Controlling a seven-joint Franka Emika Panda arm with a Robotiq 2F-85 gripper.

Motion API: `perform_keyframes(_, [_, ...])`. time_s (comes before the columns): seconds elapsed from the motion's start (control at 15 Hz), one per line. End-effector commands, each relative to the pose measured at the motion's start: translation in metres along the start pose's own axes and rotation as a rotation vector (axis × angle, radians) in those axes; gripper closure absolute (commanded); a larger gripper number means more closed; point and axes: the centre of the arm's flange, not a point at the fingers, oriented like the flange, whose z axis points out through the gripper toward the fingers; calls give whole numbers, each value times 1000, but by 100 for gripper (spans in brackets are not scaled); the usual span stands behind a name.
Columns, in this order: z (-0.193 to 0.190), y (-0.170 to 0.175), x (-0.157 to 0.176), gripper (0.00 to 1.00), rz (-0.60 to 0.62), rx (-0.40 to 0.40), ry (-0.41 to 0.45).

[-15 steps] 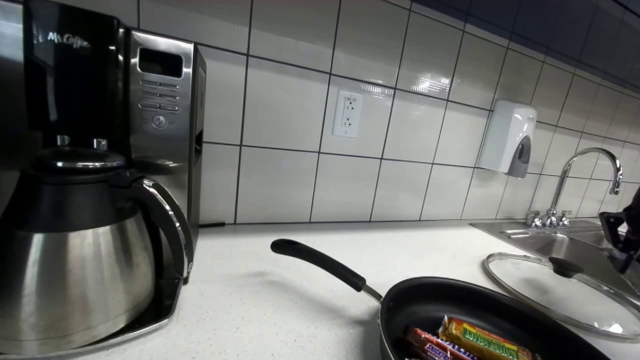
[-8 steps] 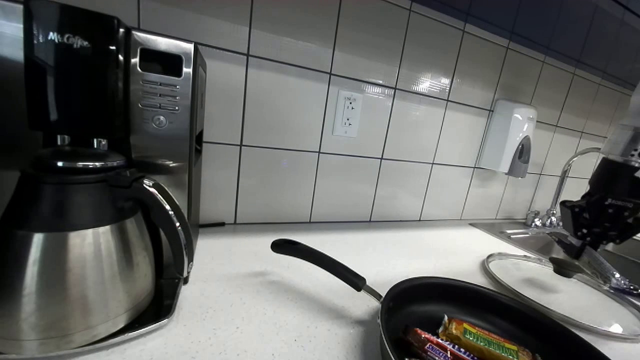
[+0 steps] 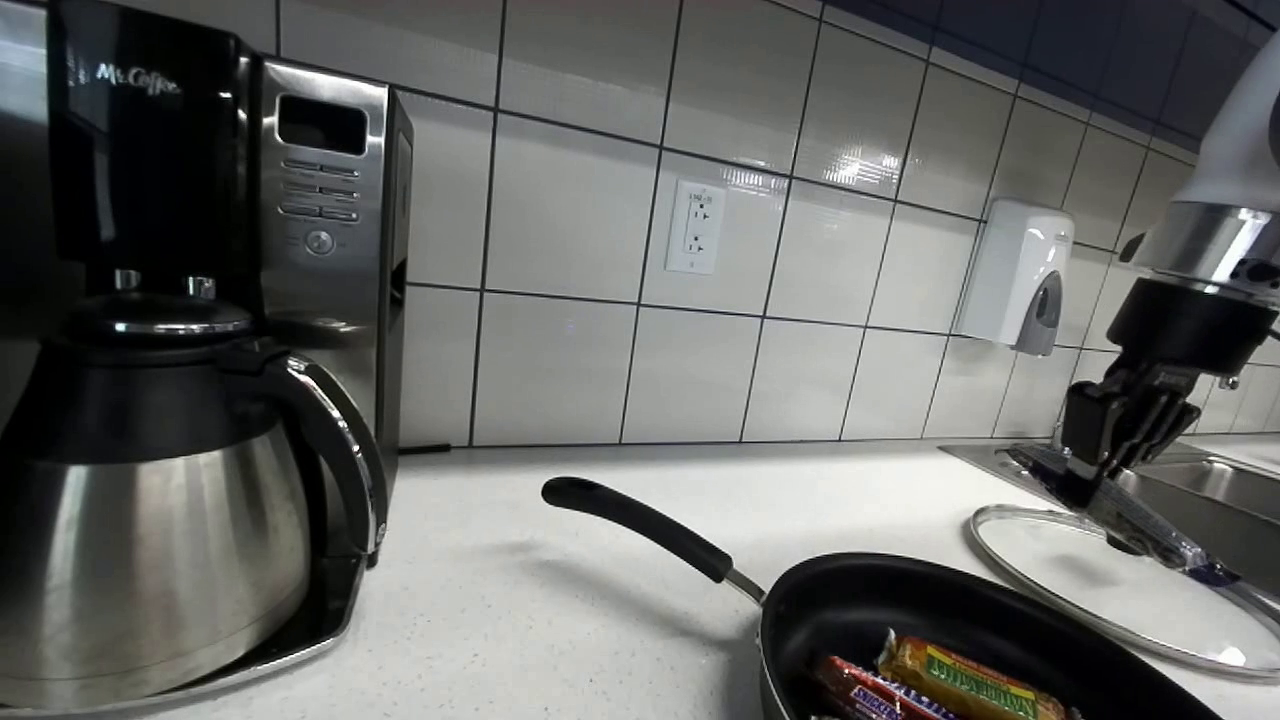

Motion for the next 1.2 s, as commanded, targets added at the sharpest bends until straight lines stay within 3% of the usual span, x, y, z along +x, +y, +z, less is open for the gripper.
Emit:
perform_keyframes(0.0, [-4,-45,-15,96,-189,55,-33])
perform_keyframes(0.53, [15,-107,-39,96,-541,152,-98])
perform_keyframes(1.13, [43,-119,-20,96,-652,186,-119])
